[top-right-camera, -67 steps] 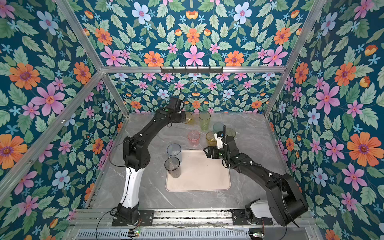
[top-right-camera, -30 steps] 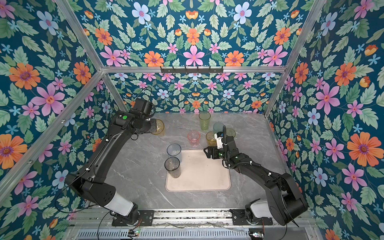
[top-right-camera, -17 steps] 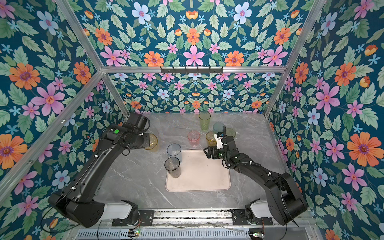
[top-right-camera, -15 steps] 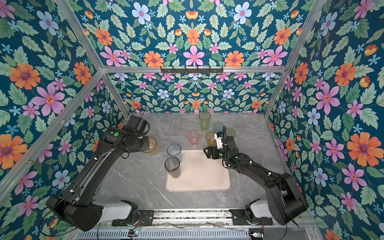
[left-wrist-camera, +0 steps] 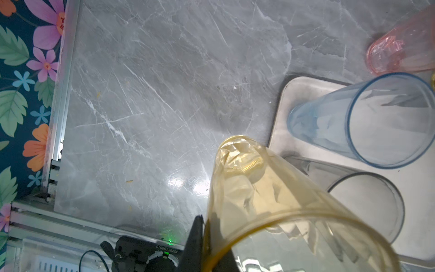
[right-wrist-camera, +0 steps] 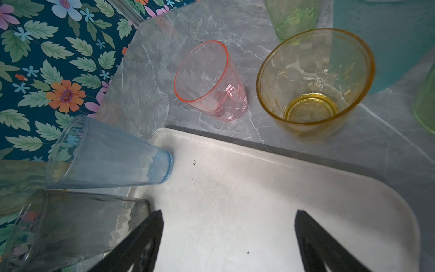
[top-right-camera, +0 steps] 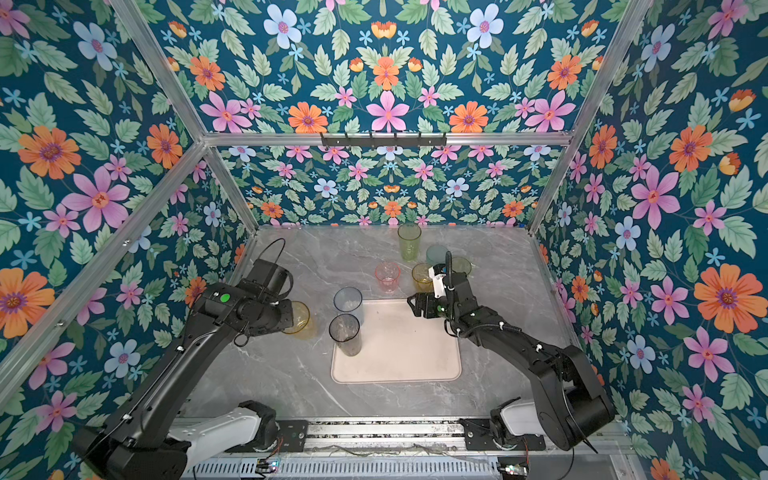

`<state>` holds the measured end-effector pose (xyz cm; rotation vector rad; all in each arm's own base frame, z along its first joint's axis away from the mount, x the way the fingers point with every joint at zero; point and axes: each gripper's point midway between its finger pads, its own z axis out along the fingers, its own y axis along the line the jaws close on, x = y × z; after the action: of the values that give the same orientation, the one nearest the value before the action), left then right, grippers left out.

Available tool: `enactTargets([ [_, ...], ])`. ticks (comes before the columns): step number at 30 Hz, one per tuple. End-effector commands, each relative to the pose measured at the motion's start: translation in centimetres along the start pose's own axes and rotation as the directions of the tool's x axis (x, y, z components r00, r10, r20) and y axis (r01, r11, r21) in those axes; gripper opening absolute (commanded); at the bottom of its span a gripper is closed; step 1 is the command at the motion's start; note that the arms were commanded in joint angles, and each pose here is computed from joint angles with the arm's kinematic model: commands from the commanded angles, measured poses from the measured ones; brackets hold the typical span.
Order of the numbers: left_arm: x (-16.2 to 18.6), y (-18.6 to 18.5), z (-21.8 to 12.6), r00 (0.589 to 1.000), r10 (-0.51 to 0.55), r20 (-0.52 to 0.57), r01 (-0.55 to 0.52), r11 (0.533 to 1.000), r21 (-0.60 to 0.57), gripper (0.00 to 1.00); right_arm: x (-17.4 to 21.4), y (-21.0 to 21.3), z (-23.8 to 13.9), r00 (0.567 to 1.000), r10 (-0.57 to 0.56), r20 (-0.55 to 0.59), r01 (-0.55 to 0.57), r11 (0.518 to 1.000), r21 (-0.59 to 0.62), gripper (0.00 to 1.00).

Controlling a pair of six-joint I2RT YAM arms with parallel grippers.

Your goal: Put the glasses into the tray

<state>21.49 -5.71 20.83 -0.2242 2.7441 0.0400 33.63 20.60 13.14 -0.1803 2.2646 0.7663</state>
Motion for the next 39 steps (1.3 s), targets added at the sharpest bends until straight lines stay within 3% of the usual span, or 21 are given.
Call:
enactTargets([
  [1, 1.6, 0.5, -0.1, 0.999, -0.019, -0.04, 0.019, 1.0, -0.008, 0.0, -0.9, 0.2, -0.1, 0.999, -0.019, 0.035, 0.019, 1.0, -0.001, 0.89],
  [20, 7.5, -2.3, 1.2, 0.982, 0.102, -0.156, -0.097, 0.995, 0.035, 0.0, -0.9, 0.3, 0.0, 0.999, -0.02, 0.033, 0.02, 1.0, -0.006, 0.89],
  [39, 9.5, -5.7, 2.0, 0.973, 0.173, -0.149, -0.152, 0.978, 0.141, 0.0, -0.7, 0.1, 0.3, 1.0, -0.017, 0.021, 0.017, 1.0, -0.001, 0.89],
])
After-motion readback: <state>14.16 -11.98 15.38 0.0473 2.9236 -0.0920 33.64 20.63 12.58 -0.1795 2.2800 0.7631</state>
